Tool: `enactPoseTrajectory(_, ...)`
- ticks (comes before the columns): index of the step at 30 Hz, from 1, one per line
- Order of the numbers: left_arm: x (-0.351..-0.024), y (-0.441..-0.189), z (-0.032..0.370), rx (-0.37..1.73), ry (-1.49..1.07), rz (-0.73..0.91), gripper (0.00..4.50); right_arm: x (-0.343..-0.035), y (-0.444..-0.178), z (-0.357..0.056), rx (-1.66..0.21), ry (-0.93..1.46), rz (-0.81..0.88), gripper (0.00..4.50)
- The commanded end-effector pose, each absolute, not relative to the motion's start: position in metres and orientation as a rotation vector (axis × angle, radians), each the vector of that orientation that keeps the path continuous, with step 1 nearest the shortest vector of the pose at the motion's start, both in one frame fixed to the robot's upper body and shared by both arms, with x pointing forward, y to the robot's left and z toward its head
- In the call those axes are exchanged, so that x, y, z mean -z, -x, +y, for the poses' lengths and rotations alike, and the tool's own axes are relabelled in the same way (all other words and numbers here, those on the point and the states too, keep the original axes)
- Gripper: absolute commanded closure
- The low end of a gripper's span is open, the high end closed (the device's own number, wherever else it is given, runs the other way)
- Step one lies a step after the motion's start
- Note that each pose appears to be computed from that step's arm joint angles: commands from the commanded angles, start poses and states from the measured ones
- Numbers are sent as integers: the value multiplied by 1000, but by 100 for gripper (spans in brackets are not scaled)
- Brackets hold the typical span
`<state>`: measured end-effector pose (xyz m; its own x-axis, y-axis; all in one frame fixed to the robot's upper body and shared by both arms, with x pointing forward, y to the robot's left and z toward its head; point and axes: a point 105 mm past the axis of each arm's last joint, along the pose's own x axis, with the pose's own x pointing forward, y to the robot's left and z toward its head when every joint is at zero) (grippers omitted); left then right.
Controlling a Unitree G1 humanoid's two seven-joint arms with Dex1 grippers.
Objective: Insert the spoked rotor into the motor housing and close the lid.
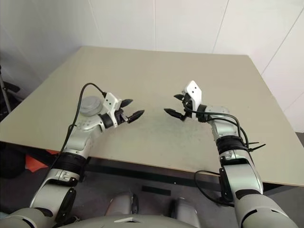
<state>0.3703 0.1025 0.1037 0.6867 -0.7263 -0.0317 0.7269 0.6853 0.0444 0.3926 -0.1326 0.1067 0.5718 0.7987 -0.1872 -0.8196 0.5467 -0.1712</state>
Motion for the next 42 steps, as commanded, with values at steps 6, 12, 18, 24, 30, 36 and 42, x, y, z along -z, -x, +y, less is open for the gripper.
enactPoseTrajectory(6,-124,-367,108,814,-13,-59,3,-127,-404,-149,-911,299,52,0)
enactPoseTrajectory(12,-122,-366,112,810,-1,-50,3,-129,-409,-159,-874,305,53,0)
enactPoseTrajectory(18,-124,-367,115,807,-4,-43,3,-133,-412,-162,-854,309,44,0)
enactPoseTrajectory(24,-124,-368,115,794,-9,-49,3,-133,-412,-163,-842,308,34,0)
enactPoseTrajectory(30,-126,-371,118,768,-14,-59,3,-132,-413,-157,-836,323,24,0)
enactPoseTrajectory(36,-126,-372,119,756,-19,-66,3,-133,-413,-155,-835,340,24,0)
enactPoseTrajectory(42,-126,-372,119,755,-20,-67,3,-134,-413,-153,-835,341,21,0)
